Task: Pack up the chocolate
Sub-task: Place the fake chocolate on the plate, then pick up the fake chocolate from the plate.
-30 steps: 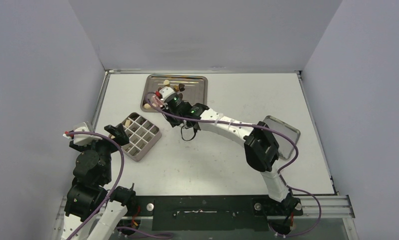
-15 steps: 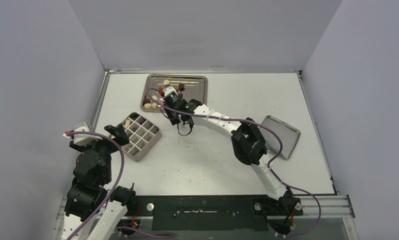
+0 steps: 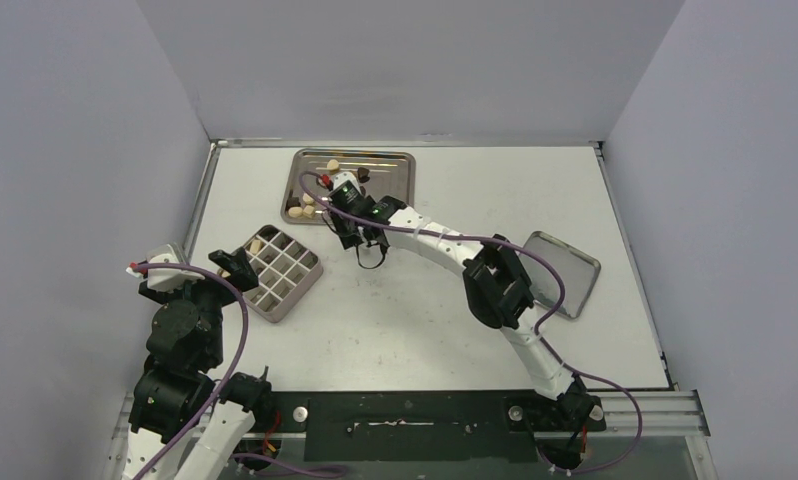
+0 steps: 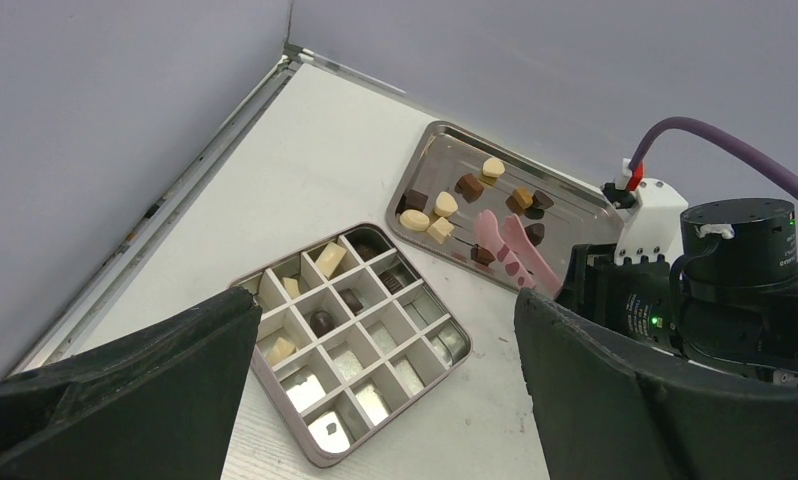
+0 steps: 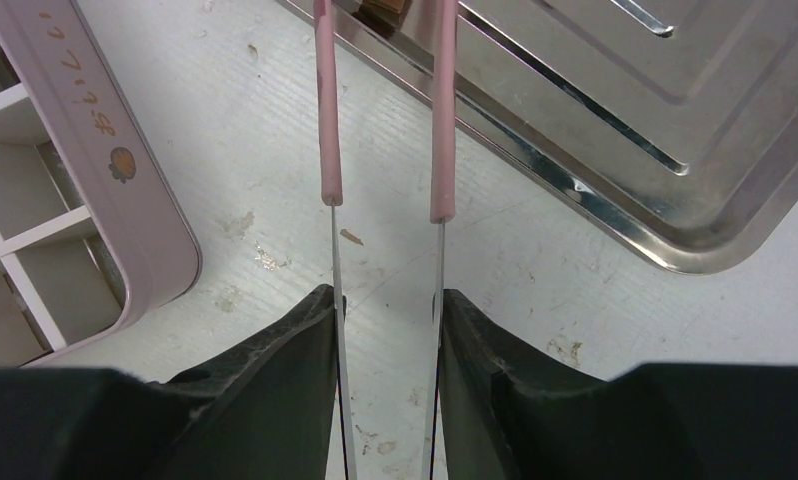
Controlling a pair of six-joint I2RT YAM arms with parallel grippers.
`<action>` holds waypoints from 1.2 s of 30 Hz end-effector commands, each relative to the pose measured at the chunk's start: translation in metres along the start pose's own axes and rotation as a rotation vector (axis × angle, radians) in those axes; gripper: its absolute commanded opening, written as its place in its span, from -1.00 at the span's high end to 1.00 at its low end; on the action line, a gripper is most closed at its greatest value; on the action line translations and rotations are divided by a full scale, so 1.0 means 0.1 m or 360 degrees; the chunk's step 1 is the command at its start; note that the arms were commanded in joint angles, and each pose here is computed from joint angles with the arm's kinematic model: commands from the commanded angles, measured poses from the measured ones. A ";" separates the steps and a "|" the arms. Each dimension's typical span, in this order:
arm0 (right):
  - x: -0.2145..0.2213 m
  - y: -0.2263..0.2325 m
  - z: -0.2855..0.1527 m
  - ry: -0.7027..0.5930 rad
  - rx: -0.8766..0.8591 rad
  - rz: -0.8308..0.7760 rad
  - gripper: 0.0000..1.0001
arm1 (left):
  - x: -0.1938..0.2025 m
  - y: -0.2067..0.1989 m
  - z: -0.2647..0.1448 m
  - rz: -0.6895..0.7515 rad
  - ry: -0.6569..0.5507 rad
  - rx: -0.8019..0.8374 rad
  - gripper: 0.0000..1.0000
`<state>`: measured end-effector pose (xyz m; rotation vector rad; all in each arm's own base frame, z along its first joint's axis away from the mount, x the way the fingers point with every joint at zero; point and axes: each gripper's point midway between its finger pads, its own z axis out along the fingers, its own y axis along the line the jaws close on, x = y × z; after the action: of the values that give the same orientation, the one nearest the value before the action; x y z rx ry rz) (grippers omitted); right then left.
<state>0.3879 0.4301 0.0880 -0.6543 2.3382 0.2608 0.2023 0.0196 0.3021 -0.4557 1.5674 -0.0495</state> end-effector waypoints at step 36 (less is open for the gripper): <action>-0.27 -0.13 -0.14 -0.0112 0.0026 0.0055 0.73 | -0.18 -0.05 -0.05 -0.0041 -0.0069 0.0036 -0.95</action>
<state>0.3899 0.4233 0.0563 -0.6548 2.4152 0.2177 0.2023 0.0196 0.3021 -0.4551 1.5676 -0.0495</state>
